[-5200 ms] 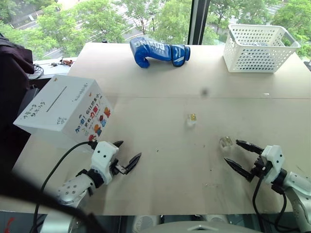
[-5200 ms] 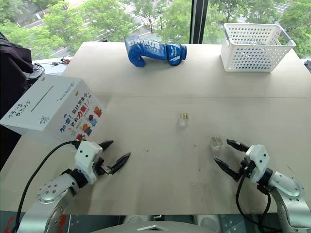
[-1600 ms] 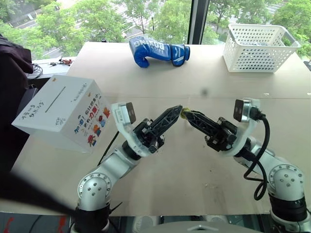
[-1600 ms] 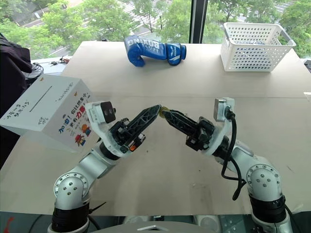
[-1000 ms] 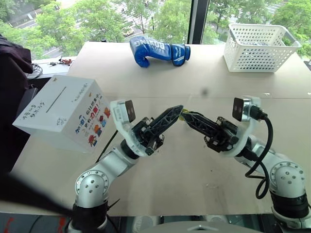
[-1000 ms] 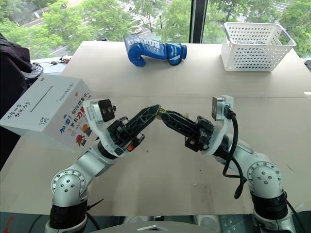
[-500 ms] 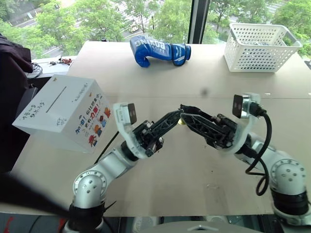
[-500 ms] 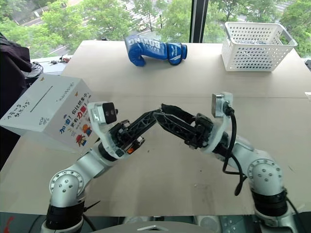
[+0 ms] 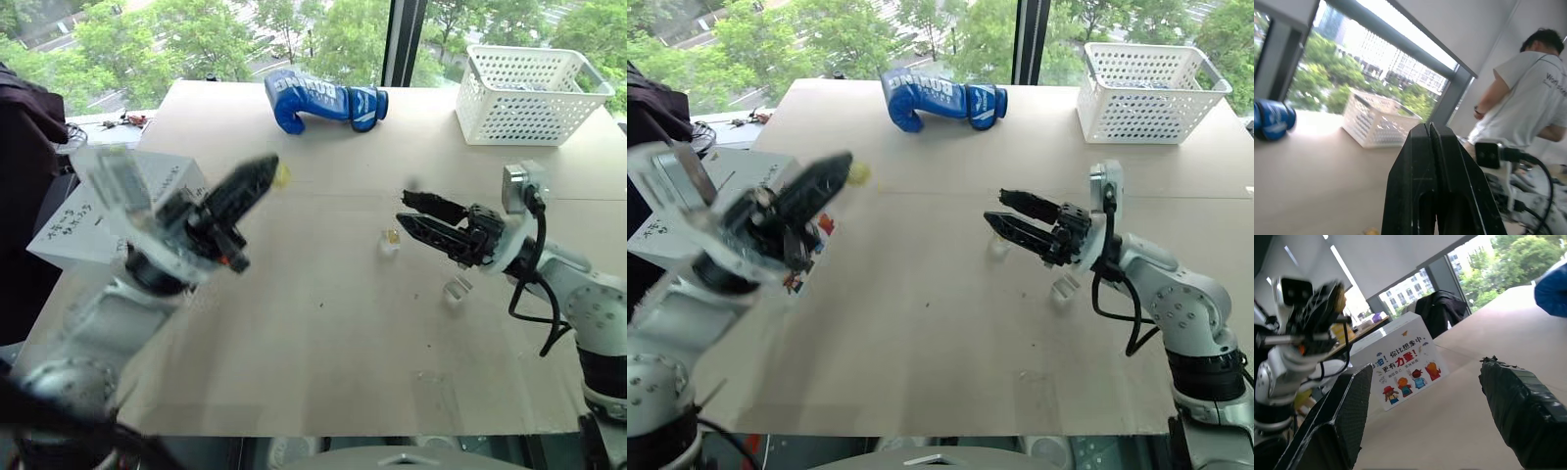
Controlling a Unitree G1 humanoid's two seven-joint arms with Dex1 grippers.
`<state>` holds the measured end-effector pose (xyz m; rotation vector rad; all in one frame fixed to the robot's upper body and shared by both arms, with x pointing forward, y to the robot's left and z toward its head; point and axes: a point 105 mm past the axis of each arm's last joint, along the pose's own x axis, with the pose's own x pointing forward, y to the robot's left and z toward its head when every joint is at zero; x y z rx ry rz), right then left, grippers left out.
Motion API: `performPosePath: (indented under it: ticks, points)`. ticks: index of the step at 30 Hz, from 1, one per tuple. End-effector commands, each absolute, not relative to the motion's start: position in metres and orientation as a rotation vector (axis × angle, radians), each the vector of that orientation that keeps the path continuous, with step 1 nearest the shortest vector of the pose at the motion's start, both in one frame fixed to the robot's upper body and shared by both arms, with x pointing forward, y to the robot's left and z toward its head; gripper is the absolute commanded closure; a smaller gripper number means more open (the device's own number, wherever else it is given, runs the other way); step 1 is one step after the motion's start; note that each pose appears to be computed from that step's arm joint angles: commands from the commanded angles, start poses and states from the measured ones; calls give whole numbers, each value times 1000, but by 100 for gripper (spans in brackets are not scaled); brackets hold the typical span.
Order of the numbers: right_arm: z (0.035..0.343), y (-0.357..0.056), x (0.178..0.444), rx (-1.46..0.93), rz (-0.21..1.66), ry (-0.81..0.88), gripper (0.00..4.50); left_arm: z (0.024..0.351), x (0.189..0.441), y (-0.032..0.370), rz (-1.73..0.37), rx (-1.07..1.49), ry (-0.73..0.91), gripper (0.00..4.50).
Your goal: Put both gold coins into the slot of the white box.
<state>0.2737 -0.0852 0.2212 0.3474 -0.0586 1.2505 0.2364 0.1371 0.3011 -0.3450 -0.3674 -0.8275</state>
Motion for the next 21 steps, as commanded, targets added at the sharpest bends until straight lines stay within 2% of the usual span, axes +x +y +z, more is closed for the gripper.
performPosePath:
  ticks: [1,5,12,16,21]
  points:
    - [251,-70,273,262,1324,-218,72,336,249,131,-702,-172,-463,450]
    - [263,-60,274,164,1374,-306,72,348,263,132,-561,10,-449,450]
    - [270,-48,281,5,1460,-395,72,361,275,166,-233,243,-345,450]
    - [269,-44,286,-6,1493,-402,72,362,268,209,-12,317,-261,450]
    - [268,-41,290,0,1513,-411,72,334,252,252,132,370,-123,450]
